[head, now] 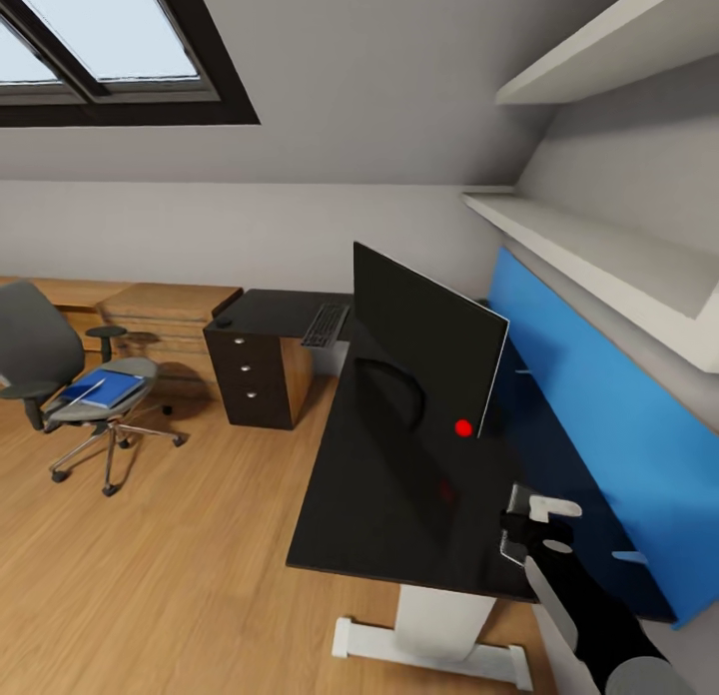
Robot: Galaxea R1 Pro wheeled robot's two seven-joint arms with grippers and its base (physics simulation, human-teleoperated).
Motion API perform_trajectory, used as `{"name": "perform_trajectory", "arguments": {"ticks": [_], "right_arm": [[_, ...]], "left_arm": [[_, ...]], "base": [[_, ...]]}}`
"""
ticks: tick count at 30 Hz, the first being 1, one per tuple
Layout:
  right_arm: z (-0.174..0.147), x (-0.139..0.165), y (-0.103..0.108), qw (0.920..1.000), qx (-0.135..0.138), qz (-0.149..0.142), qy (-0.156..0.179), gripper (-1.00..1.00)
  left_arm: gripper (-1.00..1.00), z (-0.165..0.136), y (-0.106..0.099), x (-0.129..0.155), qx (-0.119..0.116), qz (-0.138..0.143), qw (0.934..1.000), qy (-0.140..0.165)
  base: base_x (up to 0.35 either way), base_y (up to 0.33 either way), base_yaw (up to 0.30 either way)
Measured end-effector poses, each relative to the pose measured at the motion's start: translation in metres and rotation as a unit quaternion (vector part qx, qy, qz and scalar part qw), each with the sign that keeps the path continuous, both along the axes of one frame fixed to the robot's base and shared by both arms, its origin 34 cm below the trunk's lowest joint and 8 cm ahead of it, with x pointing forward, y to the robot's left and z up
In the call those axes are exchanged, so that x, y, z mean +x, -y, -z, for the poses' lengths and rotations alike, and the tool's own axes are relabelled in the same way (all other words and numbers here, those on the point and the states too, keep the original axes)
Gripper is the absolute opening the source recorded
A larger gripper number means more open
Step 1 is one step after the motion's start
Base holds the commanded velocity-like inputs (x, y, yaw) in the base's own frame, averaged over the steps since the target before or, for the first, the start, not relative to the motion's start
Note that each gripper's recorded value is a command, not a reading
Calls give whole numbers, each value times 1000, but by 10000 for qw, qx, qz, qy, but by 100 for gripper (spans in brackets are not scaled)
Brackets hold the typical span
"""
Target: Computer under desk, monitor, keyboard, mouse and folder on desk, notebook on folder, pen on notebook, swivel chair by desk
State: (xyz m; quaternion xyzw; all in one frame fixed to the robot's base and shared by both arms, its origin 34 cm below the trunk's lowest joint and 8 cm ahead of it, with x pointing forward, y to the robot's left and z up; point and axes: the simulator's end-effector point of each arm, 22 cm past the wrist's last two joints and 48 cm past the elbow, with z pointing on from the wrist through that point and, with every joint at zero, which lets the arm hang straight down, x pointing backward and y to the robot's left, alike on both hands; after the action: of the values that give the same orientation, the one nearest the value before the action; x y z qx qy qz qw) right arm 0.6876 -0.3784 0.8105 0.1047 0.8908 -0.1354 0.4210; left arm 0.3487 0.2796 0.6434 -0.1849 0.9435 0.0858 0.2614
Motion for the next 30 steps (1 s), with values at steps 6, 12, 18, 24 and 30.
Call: {"name": "perform_trajectory", "arguments": {"ticks": [6,12,18,24,30], "right_arm": [[5,1,8,10000,-15,1,-13,100],[3,2,13,10000,-32,14,-2,100],[5,2,16,10000,-40,33,-27,100],[7,0,18,10000,-47,47,-67,100],[12,2,23,9998,-51,100,-154,100]], "left_arm": [[100,0,-1,0,14,-17,10000,-1],[100,-1,-3,1,20,-28,10000,13],[100,-11,-9,15,103,-137,9990,406],[100,-31,-12,42,122,-223,9956,903],[100,-68,-11,84,63,-279,9884,1491]], "base": [[84,0,0],[105,0,0],[110,0,0],[14,0,0],[2,0,0]]}}
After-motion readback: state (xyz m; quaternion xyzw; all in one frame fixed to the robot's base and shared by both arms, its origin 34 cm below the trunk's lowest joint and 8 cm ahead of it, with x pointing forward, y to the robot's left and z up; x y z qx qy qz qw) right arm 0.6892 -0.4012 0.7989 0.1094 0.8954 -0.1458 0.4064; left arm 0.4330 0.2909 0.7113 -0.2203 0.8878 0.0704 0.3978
